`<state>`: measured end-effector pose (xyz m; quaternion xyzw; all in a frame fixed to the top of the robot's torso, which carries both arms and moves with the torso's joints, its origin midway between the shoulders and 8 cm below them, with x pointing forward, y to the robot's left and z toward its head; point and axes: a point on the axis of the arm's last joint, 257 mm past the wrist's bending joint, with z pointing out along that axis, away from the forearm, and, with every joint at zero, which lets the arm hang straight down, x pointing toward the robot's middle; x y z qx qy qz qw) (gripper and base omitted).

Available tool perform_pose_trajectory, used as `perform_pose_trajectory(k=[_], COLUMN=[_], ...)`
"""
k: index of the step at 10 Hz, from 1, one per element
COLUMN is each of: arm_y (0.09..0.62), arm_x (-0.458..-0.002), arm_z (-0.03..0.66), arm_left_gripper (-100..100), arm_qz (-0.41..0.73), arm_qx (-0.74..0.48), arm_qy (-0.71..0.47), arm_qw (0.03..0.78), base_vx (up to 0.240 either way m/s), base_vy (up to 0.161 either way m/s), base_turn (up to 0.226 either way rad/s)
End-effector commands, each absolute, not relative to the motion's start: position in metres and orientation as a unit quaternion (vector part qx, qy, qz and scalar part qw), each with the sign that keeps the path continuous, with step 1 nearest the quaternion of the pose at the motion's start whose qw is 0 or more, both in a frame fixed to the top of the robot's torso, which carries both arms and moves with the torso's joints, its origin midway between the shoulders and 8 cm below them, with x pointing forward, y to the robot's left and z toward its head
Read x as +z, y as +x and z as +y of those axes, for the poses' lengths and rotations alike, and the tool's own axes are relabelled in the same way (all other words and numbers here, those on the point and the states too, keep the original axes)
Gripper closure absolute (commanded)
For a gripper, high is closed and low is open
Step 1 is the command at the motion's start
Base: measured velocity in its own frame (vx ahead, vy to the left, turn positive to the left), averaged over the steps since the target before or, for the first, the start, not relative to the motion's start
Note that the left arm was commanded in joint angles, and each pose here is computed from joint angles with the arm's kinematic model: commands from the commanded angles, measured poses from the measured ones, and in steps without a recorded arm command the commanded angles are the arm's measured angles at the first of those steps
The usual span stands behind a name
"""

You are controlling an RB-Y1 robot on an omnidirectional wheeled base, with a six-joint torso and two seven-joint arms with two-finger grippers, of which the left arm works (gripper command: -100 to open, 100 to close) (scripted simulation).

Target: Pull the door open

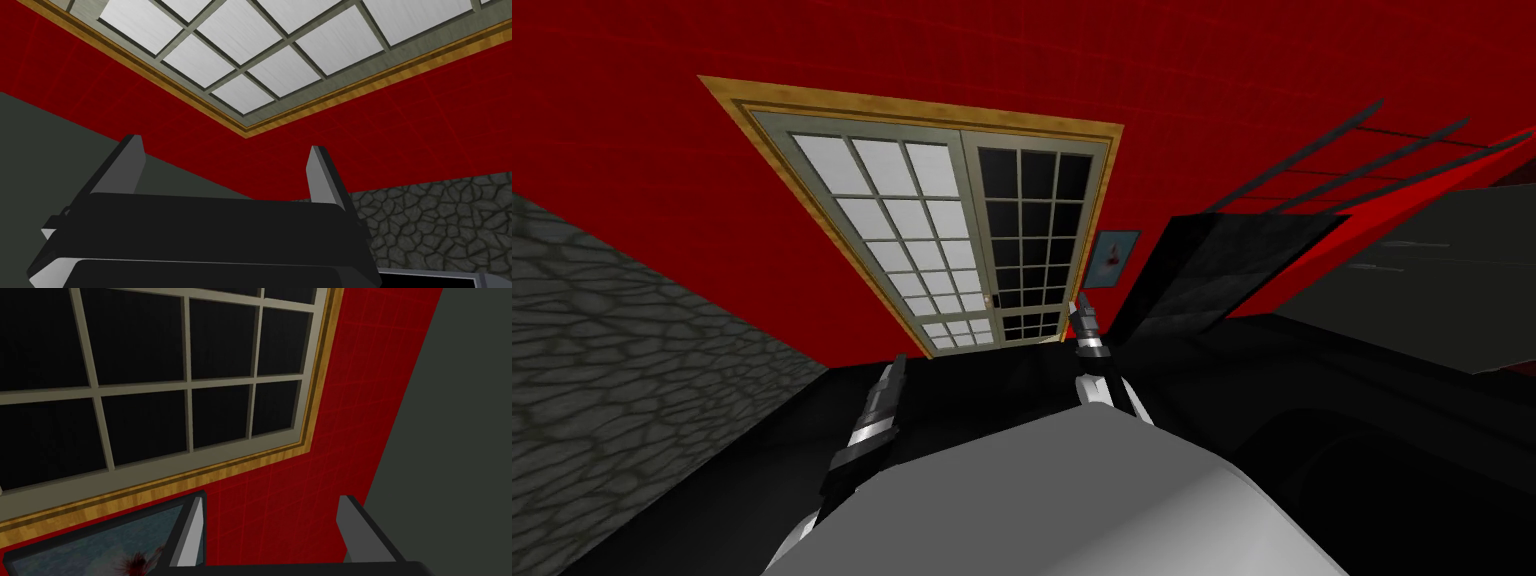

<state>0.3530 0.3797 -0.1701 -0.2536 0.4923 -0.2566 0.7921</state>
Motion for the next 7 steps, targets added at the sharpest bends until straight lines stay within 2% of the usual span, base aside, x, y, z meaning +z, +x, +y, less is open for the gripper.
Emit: perform_pose_trajectory(k=[1,7], arm_y=[0.350,0.338], arm_x=[-0.181,-0.224], arm_z=[0.385,0.406], arm_left_gripper=[-100,-100], arm_qz=[0.505,0.548], arm_qx=[-0.233,-0.152], arm_qy=[-0.247,-0.224], arm_qw=[0.794,0.792], base_vx=[0.097,0.113], base_vy=[-0.026,-0.022], base_turn=[-0.103,-0.127])
